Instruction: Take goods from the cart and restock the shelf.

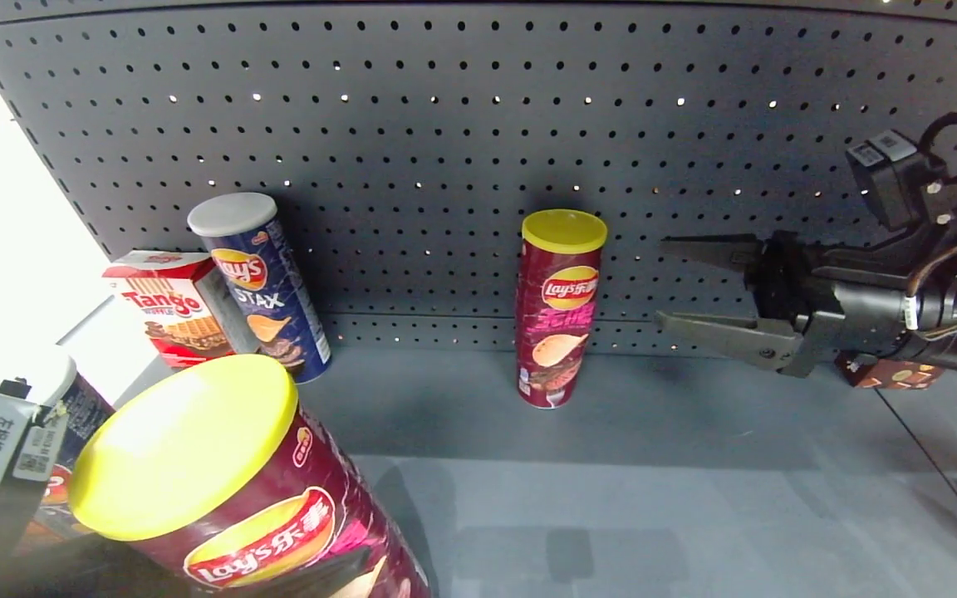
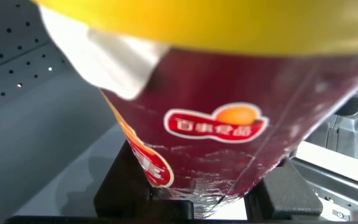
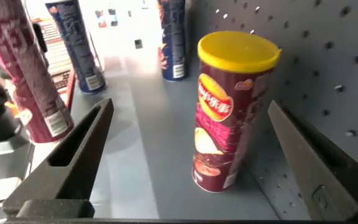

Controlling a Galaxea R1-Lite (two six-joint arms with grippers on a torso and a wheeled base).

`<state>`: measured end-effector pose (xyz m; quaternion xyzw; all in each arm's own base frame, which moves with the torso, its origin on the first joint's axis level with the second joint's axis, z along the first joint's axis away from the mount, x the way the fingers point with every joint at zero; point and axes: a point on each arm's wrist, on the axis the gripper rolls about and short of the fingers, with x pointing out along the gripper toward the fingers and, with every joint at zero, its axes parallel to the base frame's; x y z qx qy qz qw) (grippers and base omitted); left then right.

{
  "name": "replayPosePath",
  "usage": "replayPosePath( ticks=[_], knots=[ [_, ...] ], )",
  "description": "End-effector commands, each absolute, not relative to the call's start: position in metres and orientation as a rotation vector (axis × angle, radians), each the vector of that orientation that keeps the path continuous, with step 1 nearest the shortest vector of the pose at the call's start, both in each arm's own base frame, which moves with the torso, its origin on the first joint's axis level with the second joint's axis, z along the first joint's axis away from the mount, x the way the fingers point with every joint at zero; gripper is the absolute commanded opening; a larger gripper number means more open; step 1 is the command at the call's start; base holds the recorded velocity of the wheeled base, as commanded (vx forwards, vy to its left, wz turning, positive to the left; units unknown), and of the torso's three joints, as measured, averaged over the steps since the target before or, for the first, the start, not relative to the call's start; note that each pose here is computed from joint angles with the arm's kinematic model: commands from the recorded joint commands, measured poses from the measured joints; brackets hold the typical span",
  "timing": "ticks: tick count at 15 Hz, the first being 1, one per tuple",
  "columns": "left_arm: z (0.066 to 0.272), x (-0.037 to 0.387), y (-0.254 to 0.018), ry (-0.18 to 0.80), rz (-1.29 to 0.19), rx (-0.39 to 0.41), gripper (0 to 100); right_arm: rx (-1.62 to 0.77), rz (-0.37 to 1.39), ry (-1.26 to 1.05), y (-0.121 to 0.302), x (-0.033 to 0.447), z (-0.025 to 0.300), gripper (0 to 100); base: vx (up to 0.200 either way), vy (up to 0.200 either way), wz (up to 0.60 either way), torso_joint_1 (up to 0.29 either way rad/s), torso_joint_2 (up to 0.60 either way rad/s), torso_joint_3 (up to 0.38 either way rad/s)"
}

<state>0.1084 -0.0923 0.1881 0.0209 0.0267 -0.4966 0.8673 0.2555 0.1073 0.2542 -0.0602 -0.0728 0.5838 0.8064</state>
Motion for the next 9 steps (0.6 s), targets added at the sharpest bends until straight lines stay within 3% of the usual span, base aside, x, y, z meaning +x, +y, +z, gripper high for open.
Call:
replayPosePath(
  ticks=[1, 9],
  knots=[
    [0.191, 0.109, -0.093, 0.046, -1.039, 0.042, 0, -0.117, 1.257, -0.116, 0.113, 0.271, 0.238, 100, 0.0, 0.0, 0.0, 0.0, 0.0, 0.0],
    [0.195, 0.114, -0.092, 0.043, -1.017, 0.029, 0, -0.133, 1.262, -0.05, 0.126, 0.311, 0.202, 100, 0.0, 0.0, 0.0, 0.0, 0.0, 0.0]
  ],
)
